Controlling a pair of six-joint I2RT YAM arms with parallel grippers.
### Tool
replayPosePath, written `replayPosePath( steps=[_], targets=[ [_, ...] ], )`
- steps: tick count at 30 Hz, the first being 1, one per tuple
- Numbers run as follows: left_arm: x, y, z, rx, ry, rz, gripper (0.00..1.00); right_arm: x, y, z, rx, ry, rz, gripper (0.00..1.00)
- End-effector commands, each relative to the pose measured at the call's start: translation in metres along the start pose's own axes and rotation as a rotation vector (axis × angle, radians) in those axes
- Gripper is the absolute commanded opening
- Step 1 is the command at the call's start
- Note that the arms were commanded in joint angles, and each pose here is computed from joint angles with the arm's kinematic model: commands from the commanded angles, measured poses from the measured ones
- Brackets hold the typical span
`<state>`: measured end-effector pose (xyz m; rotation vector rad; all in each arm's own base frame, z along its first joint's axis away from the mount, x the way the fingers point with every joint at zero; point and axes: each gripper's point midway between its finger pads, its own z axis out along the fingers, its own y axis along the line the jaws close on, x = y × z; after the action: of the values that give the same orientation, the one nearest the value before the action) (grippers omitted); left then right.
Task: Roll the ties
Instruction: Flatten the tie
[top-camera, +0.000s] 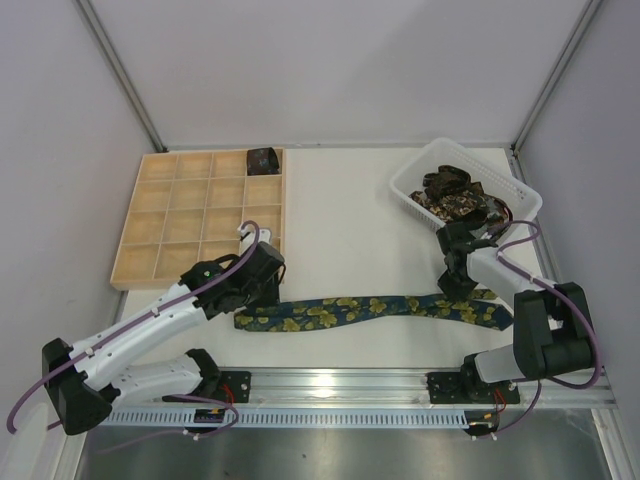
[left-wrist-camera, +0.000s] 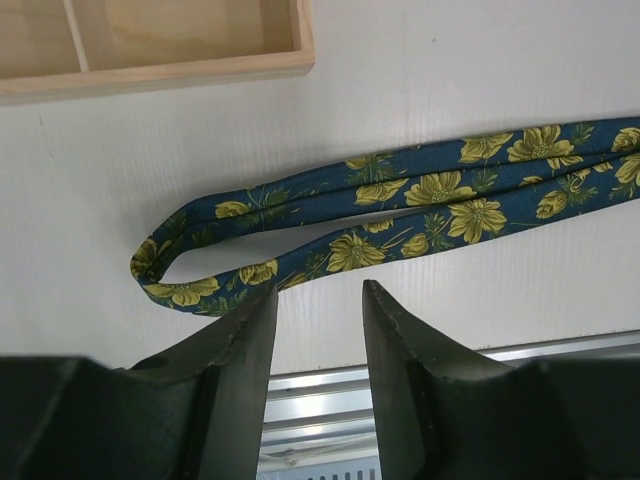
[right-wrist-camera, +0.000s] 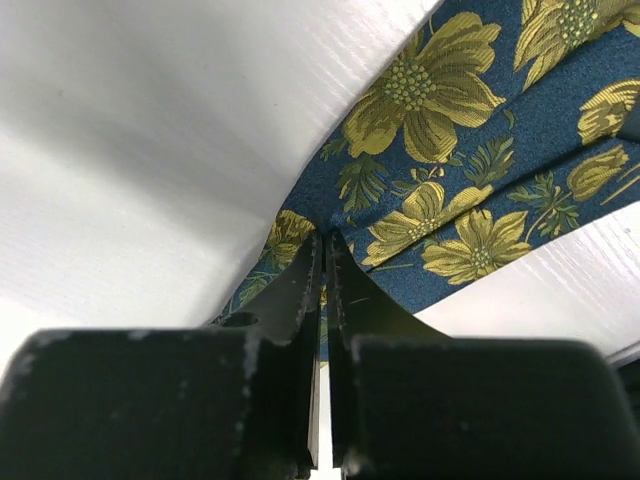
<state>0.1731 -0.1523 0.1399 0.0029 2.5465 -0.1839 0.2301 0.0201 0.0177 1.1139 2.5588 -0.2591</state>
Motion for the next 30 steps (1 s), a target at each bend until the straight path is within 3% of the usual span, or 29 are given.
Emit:
replayPosePath(
  steps=[1,8,19,30],
  targets=[
    [-0.016,-0.004,0.000,0.018,-0.063,0.048,0.45,-0.011,-0.010,-0.010,0.057,-0.037,0.023,0.00],
    [-0.026,-0.003,-0.006,0.025,-0.102,0.103,0.46,-0.029,-0.019,-0.042,0.068,-0.099,0.093,0.00],
    [-0.031,0.015,-0.013,-0.026,-0.091,0.127,0.47,-0.001,-0.045,-0.028,0.110,-0.059,0.124,0.00],
    [-0.015,0.034,-0.014,-0.050,-0.044,0.015,0.48,0.011,-0.065,-0.010,0.145,-0.040,0.077,0.00]
  ],
)
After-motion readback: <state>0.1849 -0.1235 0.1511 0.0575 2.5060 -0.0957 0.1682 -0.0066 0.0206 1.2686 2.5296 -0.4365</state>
